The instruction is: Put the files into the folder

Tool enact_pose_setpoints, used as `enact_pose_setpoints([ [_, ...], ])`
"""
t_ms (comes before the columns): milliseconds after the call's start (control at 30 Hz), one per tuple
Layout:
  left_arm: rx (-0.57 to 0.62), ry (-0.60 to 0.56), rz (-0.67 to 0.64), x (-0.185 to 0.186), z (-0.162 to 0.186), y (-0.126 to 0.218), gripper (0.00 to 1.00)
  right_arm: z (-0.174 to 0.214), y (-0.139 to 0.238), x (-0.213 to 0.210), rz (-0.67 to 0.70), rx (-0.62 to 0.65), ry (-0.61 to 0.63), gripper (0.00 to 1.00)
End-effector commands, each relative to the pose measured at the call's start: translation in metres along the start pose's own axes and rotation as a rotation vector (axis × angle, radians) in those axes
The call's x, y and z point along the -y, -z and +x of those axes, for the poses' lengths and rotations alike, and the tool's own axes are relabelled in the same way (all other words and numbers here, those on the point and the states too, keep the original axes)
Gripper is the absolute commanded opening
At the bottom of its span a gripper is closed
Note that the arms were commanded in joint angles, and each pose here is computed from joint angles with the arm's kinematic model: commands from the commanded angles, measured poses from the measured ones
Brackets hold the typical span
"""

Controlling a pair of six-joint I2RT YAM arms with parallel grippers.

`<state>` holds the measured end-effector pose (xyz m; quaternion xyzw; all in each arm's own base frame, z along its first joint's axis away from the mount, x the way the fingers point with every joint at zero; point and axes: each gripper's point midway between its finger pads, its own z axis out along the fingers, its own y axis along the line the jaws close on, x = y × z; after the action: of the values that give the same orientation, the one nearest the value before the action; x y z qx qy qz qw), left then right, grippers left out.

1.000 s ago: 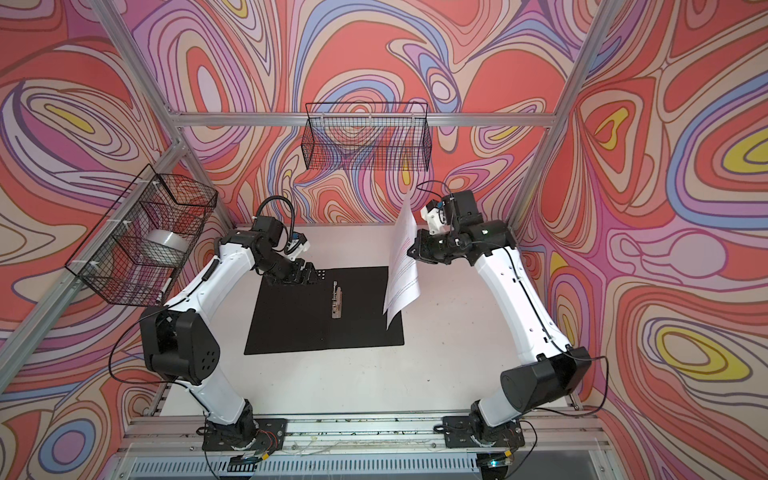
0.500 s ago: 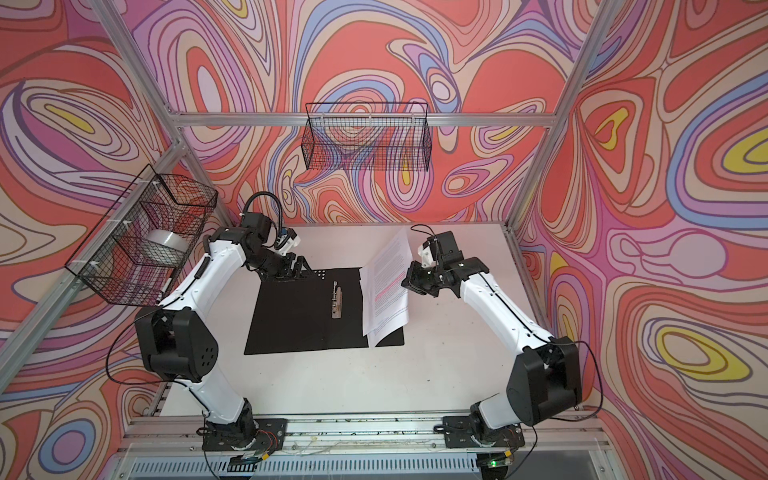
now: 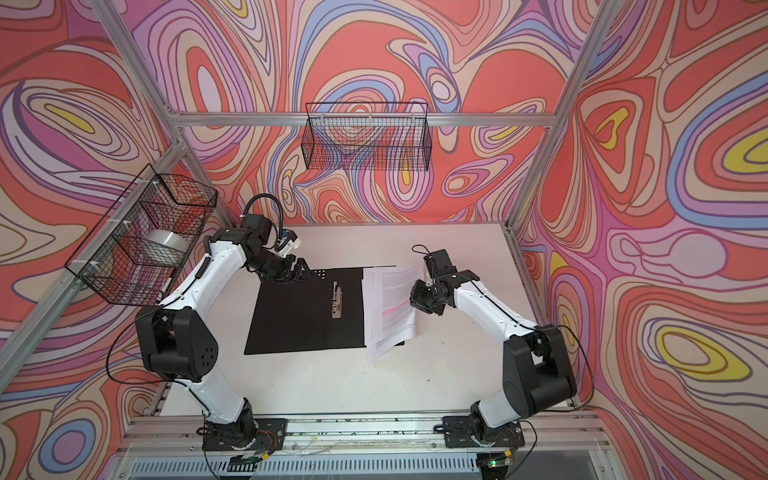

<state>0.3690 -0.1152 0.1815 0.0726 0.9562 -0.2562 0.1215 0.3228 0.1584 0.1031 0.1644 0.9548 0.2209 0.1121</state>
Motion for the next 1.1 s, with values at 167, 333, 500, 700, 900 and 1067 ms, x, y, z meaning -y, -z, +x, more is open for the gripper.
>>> enact_pose_setpoints([
  [167, -0.047, 0.017, 0.017, -0.003, 0.01, -0.005, 0.78, 0.015, -0.024, 0.01, 0.145, -0.082, 0.063, 0.34],
  [333, -0.053, 0.011, 0.014, -0.004, 0.011, -0.006, 0.78, 0.021, -0.031, 0.022, 0.238, -0.111, 0.078, 0.39],
  [500, -0.044, -0.007, 0.011, -0.004, 0.007, -0.004, 0.78, 0.018, -0.022, 0.029, 0.285, -0.073, 0.086, 0.4],
  [700, -0.047, -0.034, 0.042, 0.007, 0.001, -0.008, 0.77, -0.017, -0.024, 0.028, 0.243, -0.001, 0.072, 0.42],
  [900, -0.053, -0.047, 0.028, 0.006, 0.004, -0.007, 0.77, -0.054, -0.031, 0.029, 0.163, 0.041, 0.008, 0.42],
  [1067, -0.072, -0.051, 0.032, 0.004, 0.011, -0.01, 0.77, -0.065, -0.057, 0.036, 0.128, -0.026, 0.016, 0.42],
])
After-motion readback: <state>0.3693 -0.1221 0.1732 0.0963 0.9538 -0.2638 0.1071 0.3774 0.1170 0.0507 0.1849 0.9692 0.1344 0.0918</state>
